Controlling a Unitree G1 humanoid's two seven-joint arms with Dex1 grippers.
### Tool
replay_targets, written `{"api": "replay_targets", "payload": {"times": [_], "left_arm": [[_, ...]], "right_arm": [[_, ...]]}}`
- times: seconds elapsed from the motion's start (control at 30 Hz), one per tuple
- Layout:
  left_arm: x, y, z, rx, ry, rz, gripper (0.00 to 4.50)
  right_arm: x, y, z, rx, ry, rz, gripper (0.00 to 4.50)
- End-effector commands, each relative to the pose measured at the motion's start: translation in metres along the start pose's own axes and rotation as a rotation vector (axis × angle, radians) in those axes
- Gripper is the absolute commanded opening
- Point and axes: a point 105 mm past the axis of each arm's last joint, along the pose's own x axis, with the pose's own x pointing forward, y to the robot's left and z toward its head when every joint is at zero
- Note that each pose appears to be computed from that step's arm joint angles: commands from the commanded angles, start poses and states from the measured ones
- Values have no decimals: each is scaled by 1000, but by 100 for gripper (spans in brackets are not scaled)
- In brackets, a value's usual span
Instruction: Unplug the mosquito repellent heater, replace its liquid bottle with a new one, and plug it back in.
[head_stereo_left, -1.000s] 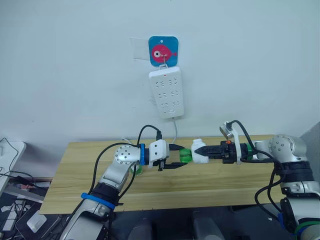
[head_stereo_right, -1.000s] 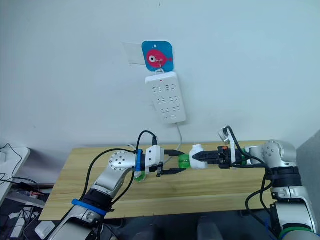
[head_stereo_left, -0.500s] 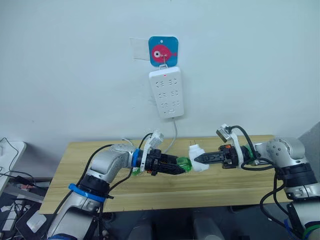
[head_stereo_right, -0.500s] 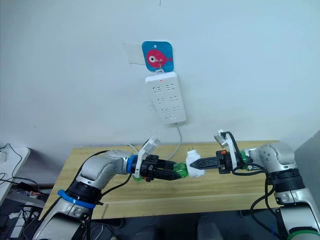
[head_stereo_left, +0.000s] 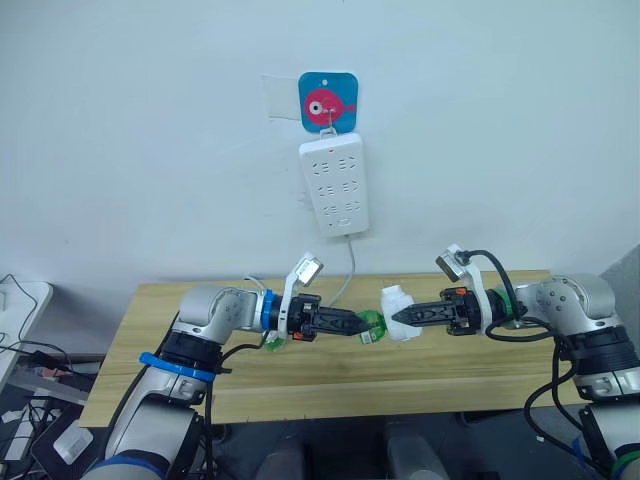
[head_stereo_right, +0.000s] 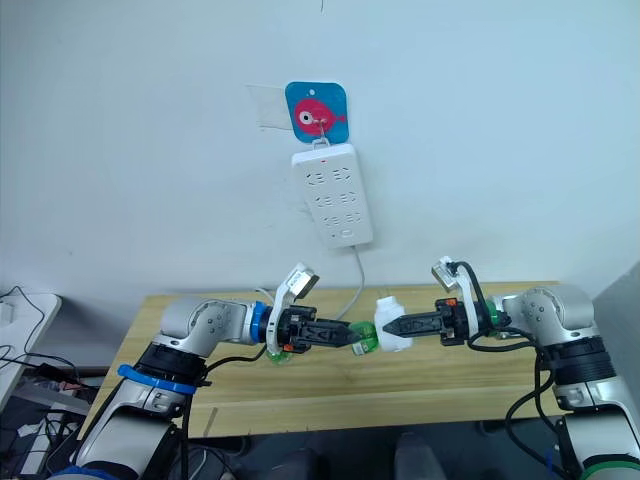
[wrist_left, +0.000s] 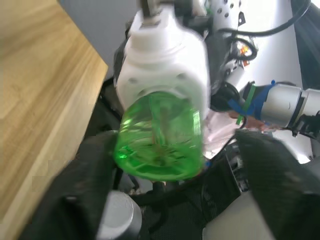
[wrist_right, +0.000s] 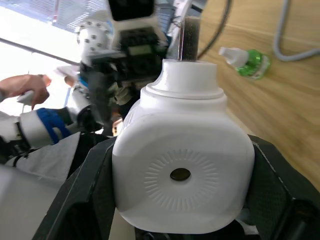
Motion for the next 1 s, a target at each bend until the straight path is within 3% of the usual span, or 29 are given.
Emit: {"api": "replay_targets", "payload": {"times": [0.03, 0.13, 0.23, 0.3, 0.4, 0.6, 0.8, 1.0], "left_arm": [[-5, -2, 19, 134, -82, 47, 450], [-12, -4, 31, 339, -117, 152, 450], [-16, -6, 30, 685, -42, 260, 450], [-14, -10, 36, 915, -59, 334, 450], [-5, -26, 19, 1259, -14, 303, 450], [-5, -28, -3, 1742, 19, 284, 450], [-1, -21, 2, 2019, 9, 255, 450], [16, -17, -7, 2121, 4, 169, 450]], "right_arm": [[-7, -1, 6, -2, -31, -19, 300], [-12, -3, 9, 22, -57, -24, 300], [-17, -5, 14, 41, -84, -27, 300], [-21, -4, 18, 63, -104, -21, 300], [-23, 2, 21, 73, -106, -1, 300], [-22, 6, 26, 79, -112, 12, 300], [-20, 20, 26, 79, -85, 57, 300], [-17, 31, 28, 85, -87, 95, 300]]}}
